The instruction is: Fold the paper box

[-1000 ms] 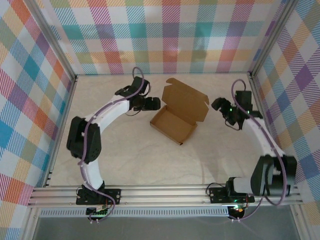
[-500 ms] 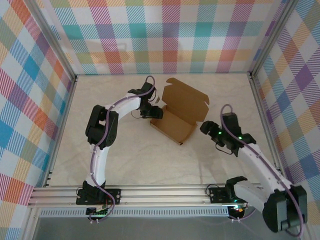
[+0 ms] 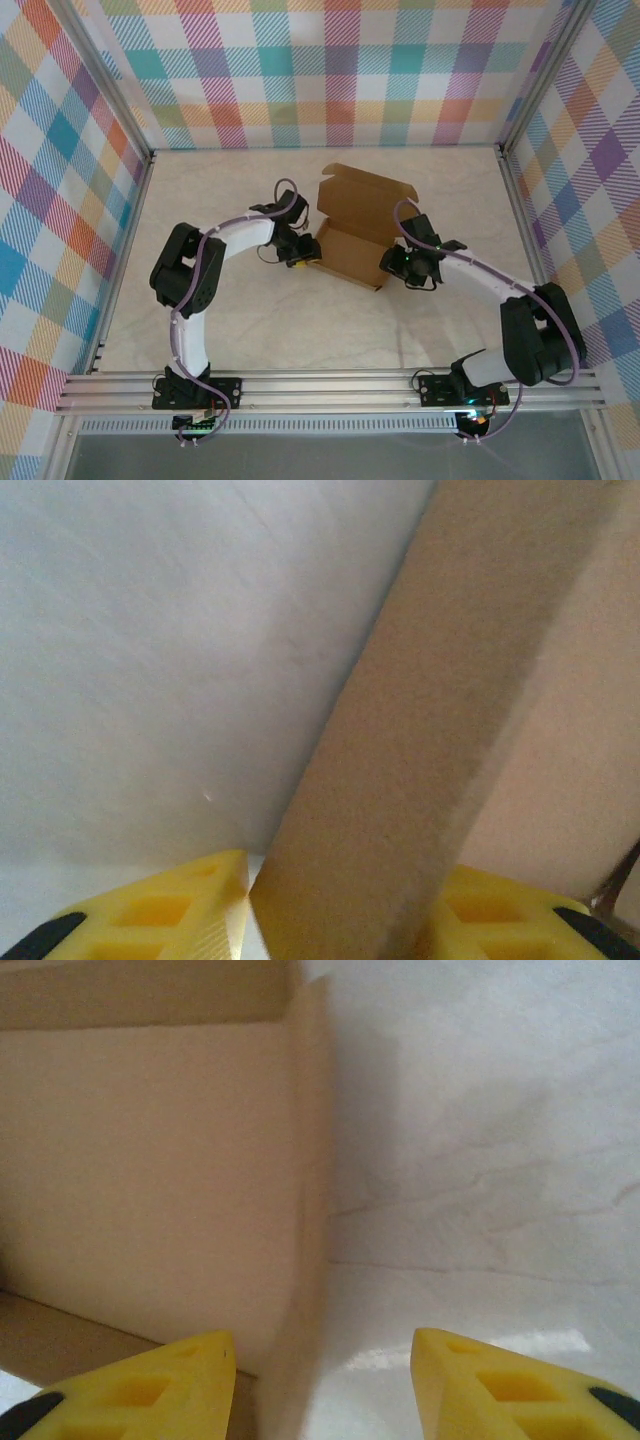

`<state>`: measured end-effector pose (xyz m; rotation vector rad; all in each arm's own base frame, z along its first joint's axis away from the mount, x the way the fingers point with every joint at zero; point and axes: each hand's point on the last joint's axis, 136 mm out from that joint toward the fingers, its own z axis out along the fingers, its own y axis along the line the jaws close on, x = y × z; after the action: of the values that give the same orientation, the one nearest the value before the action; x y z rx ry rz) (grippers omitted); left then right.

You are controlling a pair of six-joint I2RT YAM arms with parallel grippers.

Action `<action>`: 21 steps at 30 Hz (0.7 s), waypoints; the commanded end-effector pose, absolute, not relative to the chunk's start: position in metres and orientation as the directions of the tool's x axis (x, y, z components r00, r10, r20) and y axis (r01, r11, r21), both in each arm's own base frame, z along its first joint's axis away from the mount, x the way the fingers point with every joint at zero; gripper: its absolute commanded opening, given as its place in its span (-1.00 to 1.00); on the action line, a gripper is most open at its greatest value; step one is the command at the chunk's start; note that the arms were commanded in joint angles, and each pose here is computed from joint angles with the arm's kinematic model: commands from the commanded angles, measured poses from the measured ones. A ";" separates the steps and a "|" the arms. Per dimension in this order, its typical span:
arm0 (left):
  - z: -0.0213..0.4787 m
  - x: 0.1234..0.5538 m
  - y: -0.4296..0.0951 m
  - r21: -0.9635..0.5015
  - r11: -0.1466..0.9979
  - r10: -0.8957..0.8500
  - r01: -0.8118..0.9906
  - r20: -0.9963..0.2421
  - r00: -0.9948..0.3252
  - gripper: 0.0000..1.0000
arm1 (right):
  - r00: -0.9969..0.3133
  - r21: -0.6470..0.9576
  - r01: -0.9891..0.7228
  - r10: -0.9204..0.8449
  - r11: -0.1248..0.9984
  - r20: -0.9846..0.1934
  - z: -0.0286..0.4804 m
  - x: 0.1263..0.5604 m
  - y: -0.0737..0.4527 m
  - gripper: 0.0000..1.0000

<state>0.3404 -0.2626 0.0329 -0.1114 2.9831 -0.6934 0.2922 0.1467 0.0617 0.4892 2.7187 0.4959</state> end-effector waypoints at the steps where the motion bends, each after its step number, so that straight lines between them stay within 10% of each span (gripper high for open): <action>1: 0.049 0.325 -0.290 -0.506 0.860 -0.101 -0.066 -0.041 -0.994 -0.19 | -0.906 0.386 0.215 0.331 0.897 -0.263 0.063 0.299 0.155 -0.05; 21: 0.068 0.351 -0.277 -0.411 0.911 -0.053 0.028 -0.186 -0.981 0.20 | -0.945 0.209 0.133 0.187 0.969 -0.270 0.046 0.333 0.133 -0.23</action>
<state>0.3382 -0.2801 0.0592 -0.0534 2.9070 -0.6502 0.3267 0.1389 0.0473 0.2669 2.8139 0.3061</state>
